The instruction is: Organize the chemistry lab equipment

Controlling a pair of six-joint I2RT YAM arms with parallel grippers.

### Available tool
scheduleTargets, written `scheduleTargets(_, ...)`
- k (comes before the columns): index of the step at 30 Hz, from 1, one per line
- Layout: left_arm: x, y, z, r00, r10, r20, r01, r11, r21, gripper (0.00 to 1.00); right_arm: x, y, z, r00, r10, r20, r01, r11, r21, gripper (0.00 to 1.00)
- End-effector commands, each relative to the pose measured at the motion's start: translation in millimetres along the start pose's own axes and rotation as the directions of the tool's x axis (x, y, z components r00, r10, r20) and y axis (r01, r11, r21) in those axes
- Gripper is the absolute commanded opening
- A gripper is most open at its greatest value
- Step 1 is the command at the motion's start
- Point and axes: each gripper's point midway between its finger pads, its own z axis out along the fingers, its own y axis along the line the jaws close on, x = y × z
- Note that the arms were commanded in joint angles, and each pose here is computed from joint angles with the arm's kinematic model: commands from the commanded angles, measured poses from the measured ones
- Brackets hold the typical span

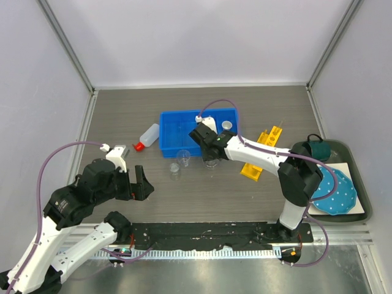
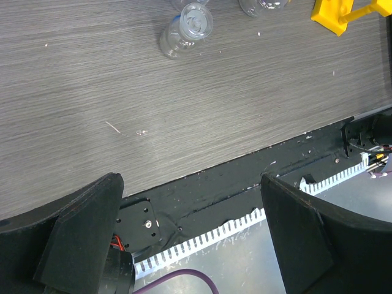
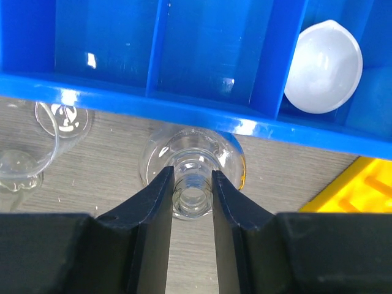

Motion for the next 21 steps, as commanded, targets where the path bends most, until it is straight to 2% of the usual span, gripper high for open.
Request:
scheduleTargets(1, -5.5, -3.6, -3.0, 1.0, 0.002, 0.025, -0.002, 1.0, 0.019, 1.0, -30.3, 10.2, -52.3, 0.995, 0.007, 0.098, -0.005, 1.0, -0.023, 0.01)
scheduleTargets(7, -6.8, -6.1, -0.7, 1.0, 0.0, 0.024, -0.001, 1.0, 0.027, 1.0, -47.7, 27.3, -109.2, 0.986, -0.033, 0.161, 0.046, 0.996, -0.073, 0.01)
scheduleTargets(11, -8.1, -7.0, -1.1, 1.0, 0.003, 0.027, -0.004, 1.0, 0.031, 1.0, -75.5, 34.8, -145.4, 0.975, 0.001, 0.223, 0.03, 0.99, -0.139, 0.01)
scheduleTargets(16, -8.9, -6.8, -2.3, 1.0, 0.005, 0.028, -0.005, 1.0, 0.027, 1.0, -109.7, 39.1, -158.4, 0.957, -0.002, 0.29, 0.037, 0.993, -0.116, 0.01)
scheduleTargets(17, -8.8, -7.0, -2.6, 1.0, 0.006, 0.028, -0.006, 1.0, 0.029, 1.0, -127.0, 40.7, -167.4, 0.944, 0.011, 0.329, 0.029, 0.993, -0.117, 0.01)
scheduleTargets(18, -9.2, -7.0, -2.7, 1.0, 0.005, 0.029, -0.005, 1.0, 0.028, 1.0, -130.5, 47.2, -157.7, 0.946, -0.008, 0.323, 0.043, 0.994, -0.101, 0.01)
scheduleTargets(20, -9.4, -7.1, -3.7, 1.0, 0.003, 0.03, -0.004, 1.0, 0.029, 1.0, -155.4, 51.1, -166.3, 0.933, 0.018, 0.36, 0.026, 0.993, -0.116, 0.01)
scheduleTargets(21, -9.3, -7.3, -4.2, 1.0, 0.003, 0.029, -0.004, 1.0, 0.03, 1.0, -156.6, 56.1, -150.5, 0.94, -0.012, 0.341, 0.045, 0.995, -0.089, 0.01)
